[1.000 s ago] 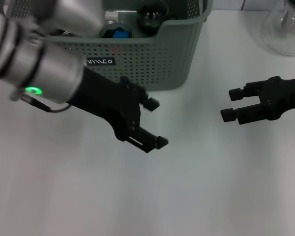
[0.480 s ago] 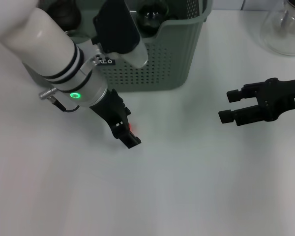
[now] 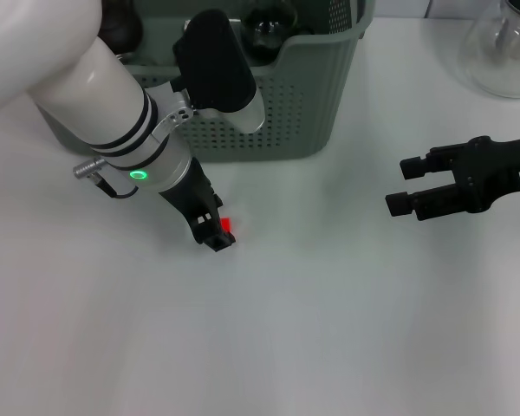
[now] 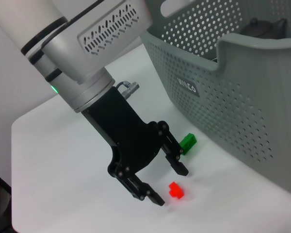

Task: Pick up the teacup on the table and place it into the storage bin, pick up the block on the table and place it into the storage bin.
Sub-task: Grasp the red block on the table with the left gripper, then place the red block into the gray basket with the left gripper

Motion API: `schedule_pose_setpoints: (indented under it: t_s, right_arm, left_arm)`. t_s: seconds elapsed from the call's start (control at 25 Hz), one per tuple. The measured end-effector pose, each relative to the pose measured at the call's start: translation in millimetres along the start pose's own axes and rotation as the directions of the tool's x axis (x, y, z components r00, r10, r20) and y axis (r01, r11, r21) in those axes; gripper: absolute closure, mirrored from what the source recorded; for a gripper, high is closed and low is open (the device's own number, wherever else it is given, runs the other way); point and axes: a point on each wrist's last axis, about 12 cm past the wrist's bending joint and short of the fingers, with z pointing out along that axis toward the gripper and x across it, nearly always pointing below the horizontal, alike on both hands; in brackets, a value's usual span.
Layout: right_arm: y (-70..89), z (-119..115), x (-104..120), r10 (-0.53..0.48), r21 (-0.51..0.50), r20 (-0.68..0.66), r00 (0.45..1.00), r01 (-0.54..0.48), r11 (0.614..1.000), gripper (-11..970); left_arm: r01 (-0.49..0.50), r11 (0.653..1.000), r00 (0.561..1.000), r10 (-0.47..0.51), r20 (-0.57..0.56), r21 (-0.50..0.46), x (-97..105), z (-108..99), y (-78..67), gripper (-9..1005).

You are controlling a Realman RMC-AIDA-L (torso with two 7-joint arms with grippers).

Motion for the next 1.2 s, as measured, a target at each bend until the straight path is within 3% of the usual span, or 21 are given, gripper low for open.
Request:
schedule_pose_setpoints:
  t_s: [0.36,0.68,0.92,1.2]
  right_arm:
    - [-0.9,-0.4,-0.2,0.000,0.006,0.000,1.000,0.000,1.000,122]
    - [-1.0,-0.6,-0.2,0.000,0.008,0.001,1.000,0.000,1.000,122]
    - [-1.2,-0.7,-0.2,0.000,0.009,0.001,1.000,0.000,1.000,122]
    - [-1.2,-0.9,-0.2,0.001,0.010,0.003,1.000,-0.001,1.000,122]
  left_arm:
    - [-0.026,1.000,1.000,0.026,-0.015,-0.016,-2.7,8.2,-3.5,559]
    - [-0.025,1.000,0.999,0.025,-0.021,-0.013,-1.7,9.6,-3.4,552]
    - [-0.023,1.000,0.999,0.022,-0.027,-0.016,-1.0,10.1,-2.6,610]
    - [-0.006,0.999,1.000,0.005,-0.023,-0.041,-4.4,4.3,-1.2,779]
